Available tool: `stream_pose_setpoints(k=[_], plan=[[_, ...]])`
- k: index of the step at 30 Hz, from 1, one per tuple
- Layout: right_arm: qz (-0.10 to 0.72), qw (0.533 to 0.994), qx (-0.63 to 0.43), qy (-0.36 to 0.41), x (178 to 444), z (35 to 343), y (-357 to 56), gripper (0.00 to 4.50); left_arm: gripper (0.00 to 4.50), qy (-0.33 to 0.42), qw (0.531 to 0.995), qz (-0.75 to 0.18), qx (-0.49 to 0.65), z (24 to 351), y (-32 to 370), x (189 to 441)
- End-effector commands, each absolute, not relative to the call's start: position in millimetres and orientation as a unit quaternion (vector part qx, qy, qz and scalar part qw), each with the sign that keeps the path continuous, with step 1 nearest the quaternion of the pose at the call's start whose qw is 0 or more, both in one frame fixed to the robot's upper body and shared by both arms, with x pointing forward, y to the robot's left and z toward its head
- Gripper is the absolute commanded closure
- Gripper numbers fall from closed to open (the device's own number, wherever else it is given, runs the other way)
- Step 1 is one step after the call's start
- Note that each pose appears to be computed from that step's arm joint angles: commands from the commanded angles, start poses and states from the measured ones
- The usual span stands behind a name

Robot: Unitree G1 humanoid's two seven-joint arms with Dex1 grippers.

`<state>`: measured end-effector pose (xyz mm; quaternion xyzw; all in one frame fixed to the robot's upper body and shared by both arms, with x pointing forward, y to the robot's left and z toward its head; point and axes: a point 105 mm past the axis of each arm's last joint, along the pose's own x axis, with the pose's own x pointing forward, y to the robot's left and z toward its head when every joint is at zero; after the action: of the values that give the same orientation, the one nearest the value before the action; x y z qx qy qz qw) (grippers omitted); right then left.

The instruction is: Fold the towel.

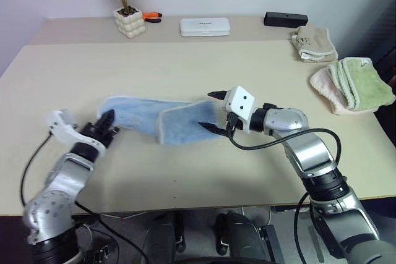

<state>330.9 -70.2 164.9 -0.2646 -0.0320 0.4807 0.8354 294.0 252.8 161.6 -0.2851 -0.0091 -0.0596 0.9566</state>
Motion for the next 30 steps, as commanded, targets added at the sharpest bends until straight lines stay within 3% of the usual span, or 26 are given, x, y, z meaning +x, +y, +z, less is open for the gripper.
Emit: stream_pose_setpoints(k=[1, 3, 6, 8, 13, 19, 26, 29, 30], plan=[[0.463, 0.842, -0.273, -0.05, 333, 174, -77, 0.13, 4.45, -0.052, 0.969, -0.142, -0.194, 201, 235, 291], [0.461, 0.843, -0.273, -0.048, 335, 172, -78, 0.13, 4.45, -0.046, 0.97, -0.166, -0.169, 204, 228, 291], [0.438, 0.855, -0.274, -0.035, 343, 165, -85, 0.13, 4.45, -0.001, 0.934, -0.355, -0.037, 202, 155, 286], [0.435, 0.856, -0.277, -0.032, 345, 160, -85, 0.13, 4.45, 0.041, 0.897, -0.439, 0.029, 183, 120, 283], [0.423, 0.863, -0.276, -0.031, 347, 158, -87, 0.13, 4.45, 0.099, 0.873, -0.467, 0.101, 139, 98, 298], [0.401, 0.871, -0.281, -0.026, 347, 157, -98, 0.13, 4.45, 0.141, 0.871, -0.465, 0.066, 117, 91, 306], [0.396, 0.873, -0.284, -0.024, 346, 158, -101, 0.13, 1.16, 0.109, 0.888, -0.446, 0.026, 134, 100, 308], [0.399, 0.874, -0.276, -0.031, 347, 166, -102, 0.13, 1.16, 0.043, 0.904, -0.425, -0.016, 171, 124, 303], [0.399, 0.876, -0.27, -0.035, 348, 171, -102, 0.39, 1.12, 0.028, 0.908, -0.418, -0.024, 181, 134, 299]])
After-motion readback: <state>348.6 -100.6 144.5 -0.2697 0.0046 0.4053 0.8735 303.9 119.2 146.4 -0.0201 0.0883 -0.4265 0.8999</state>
